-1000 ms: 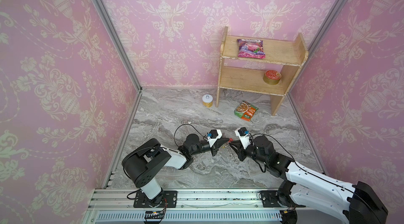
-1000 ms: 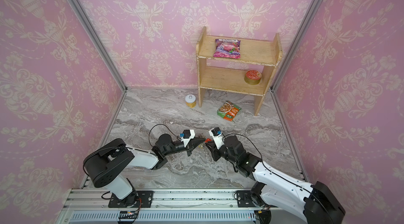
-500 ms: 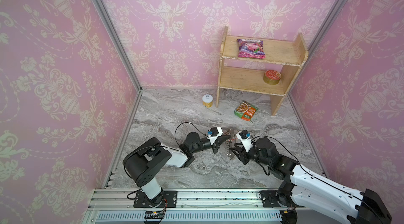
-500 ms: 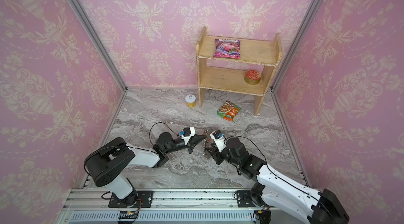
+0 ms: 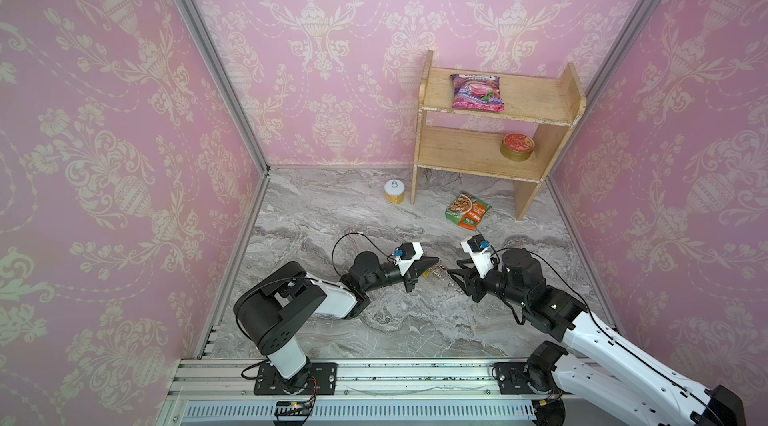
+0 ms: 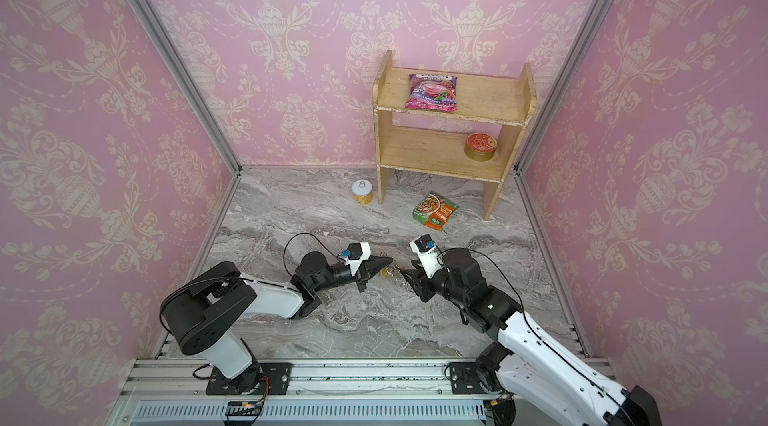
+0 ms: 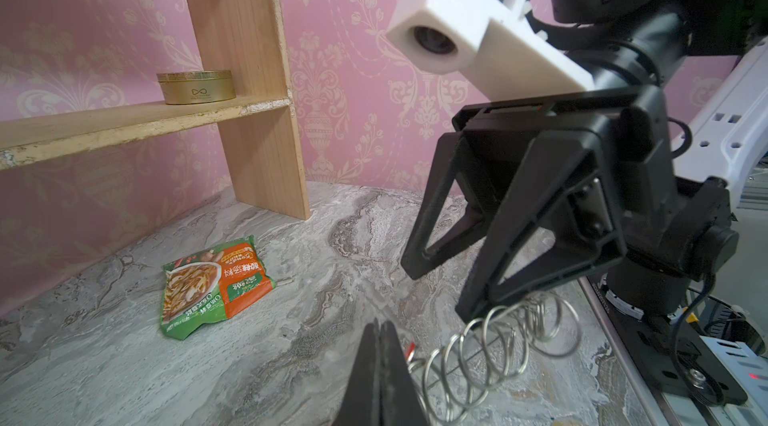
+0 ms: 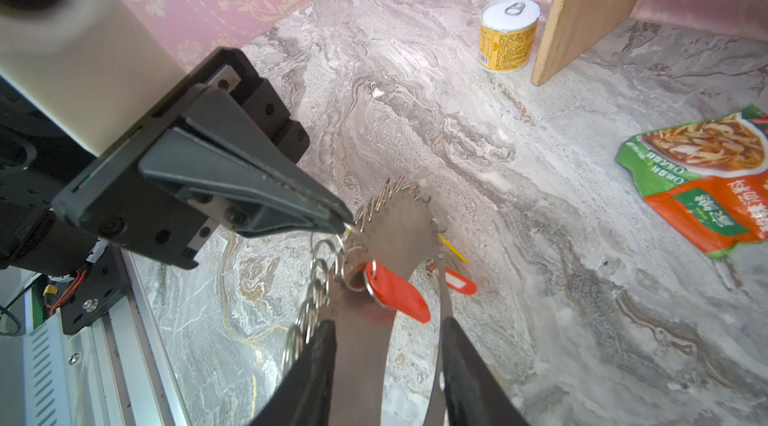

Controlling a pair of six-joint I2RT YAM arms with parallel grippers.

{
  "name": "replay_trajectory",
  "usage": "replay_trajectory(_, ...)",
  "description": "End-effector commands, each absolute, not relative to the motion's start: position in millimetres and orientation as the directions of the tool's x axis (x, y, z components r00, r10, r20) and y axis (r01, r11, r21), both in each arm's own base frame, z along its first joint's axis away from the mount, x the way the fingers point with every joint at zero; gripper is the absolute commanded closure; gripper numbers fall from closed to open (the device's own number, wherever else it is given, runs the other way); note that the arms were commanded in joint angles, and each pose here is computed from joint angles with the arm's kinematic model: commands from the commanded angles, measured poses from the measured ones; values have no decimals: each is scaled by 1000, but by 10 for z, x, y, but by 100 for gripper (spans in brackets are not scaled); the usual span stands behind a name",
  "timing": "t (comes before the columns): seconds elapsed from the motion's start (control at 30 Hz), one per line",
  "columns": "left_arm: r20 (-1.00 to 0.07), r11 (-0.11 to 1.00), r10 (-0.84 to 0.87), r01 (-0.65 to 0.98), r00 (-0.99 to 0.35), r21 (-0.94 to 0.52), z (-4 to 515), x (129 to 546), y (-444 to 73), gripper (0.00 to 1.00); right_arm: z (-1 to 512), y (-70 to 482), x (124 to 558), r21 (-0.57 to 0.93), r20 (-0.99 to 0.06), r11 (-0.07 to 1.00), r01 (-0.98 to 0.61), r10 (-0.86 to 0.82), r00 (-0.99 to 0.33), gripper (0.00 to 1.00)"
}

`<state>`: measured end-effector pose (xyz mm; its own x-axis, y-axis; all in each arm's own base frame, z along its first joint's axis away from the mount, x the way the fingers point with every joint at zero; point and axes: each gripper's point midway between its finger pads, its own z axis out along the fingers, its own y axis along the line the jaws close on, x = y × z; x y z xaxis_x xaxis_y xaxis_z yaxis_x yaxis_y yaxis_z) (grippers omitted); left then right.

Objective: Put the keys on the keyring

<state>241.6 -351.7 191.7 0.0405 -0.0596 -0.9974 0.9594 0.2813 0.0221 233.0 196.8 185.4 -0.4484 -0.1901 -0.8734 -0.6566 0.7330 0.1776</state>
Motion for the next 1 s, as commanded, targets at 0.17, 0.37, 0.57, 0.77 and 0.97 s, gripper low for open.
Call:
replay_trajectory(0.17,-987,251,-109,964,118,87,2110,2346,-3530,100,2025,2037,2546,177,-901,684,-708,-177,-396,62)
replay_trajectory(0.37,-987,251,-109,964,116,86,2106,2341,-3532,100,1941,2212,2524,241,-894,607,-757,-165,-416,64)
replay_trajectory(0.57,-988,250,-107,965,111,82,2089,2344,-3535,100,1885,2289,2442,288,-884,556,-780,-159,-440,66)
replay_trajectory(0.77,-987,251,-112,964,113,82,2117,2348,-3540,100,1727,2296,2435,299,-868,557,-775,-179,-463,73)
replay_trajectory(0.97,-988,251,-116,965,106,74,2126,2340,-3528,100,1591,2285,2420,311,-859,561,-767,-181,-480,74)
